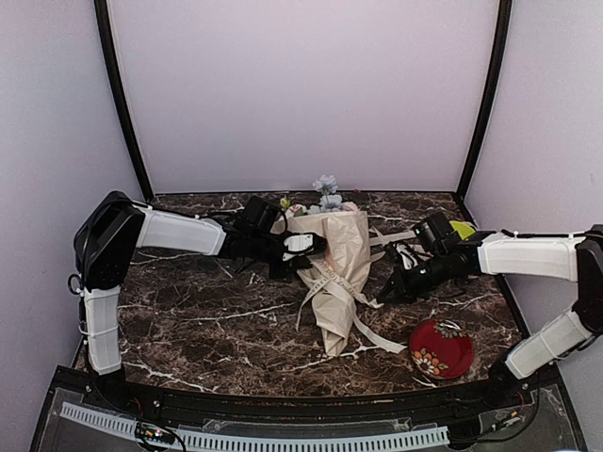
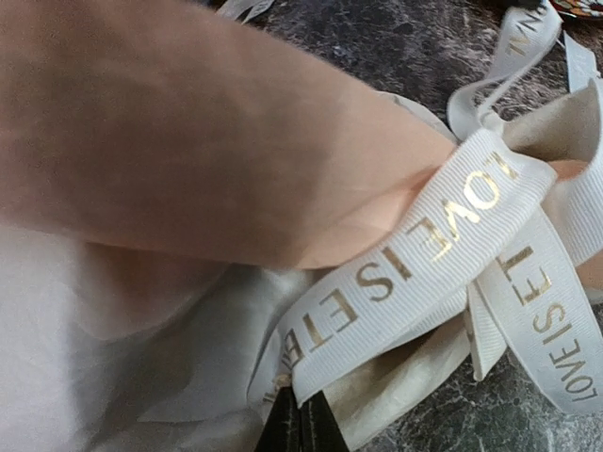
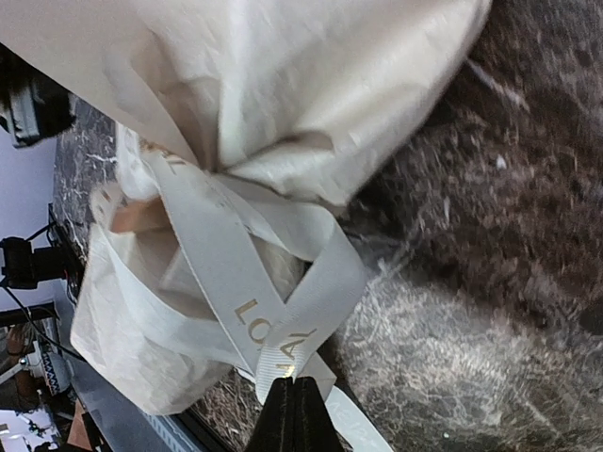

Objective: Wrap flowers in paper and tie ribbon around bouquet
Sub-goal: Tie the half-tied ribbon around the folded bouquet.

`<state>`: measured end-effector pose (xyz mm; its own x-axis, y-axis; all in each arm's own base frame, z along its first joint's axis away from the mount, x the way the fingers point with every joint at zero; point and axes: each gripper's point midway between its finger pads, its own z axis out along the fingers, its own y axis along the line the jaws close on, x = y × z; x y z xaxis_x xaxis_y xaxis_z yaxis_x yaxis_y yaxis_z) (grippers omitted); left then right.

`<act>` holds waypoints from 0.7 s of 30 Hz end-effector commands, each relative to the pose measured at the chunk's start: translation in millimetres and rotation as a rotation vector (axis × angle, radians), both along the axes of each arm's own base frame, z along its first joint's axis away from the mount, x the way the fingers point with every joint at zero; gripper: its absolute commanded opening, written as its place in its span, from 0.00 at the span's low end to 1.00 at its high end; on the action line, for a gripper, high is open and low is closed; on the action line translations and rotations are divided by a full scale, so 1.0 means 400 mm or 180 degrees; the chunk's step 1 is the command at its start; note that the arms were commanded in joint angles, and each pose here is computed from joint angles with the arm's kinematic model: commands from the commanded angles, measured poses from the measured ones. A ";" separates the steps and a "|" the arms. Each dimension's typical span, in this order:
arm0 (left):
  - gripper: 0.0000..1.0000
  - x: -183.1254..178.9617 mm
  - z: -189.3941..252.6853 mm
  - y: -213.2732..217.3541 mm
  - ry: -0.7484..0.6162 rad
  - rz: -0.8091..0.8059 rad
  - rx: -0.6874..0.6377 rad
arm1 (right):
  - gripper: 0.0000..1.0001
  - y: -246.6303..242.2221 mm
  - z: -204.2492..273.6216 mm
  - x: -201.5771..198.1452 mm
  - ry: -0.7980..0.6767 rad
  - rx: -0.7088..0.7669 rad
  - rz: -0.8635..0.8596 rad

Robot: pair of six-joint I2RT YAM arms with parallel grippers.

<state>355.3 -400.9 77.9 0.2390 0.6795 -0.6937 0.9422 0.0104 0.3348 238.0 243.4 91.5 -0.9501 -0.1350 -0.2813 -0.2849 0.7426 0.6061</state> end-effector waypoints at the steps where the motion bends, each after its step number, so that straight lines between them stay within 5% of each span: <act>1: 0.00 0.055 0.035 -0.001 -0.0081 0.0436 -0.0150 | 0.00 -0.013 -0.043 -0.048 0.0147 0.0043 -0.0090; 7: 0.00 -0.009 -0.005 0.045 0.0541 0.0816 -0.0123 | 0.00 -0.046 -0.101 -0.083 0.0237 -0.0102 -0.0138; 11: 0.00 -0.078 0.011 0.065 0.0486 0.0933 -0.0317 | 0.00 -0.055 -0.120 -0.079 0.0229 -0.0210 -0.0121; 21: 0.00 -0.153 -0.126 0.105 0.0818 0.1150 0.0042 | 0.00 -0.077 -0.156 -0.074 0.0266 -0.0403 -0.0075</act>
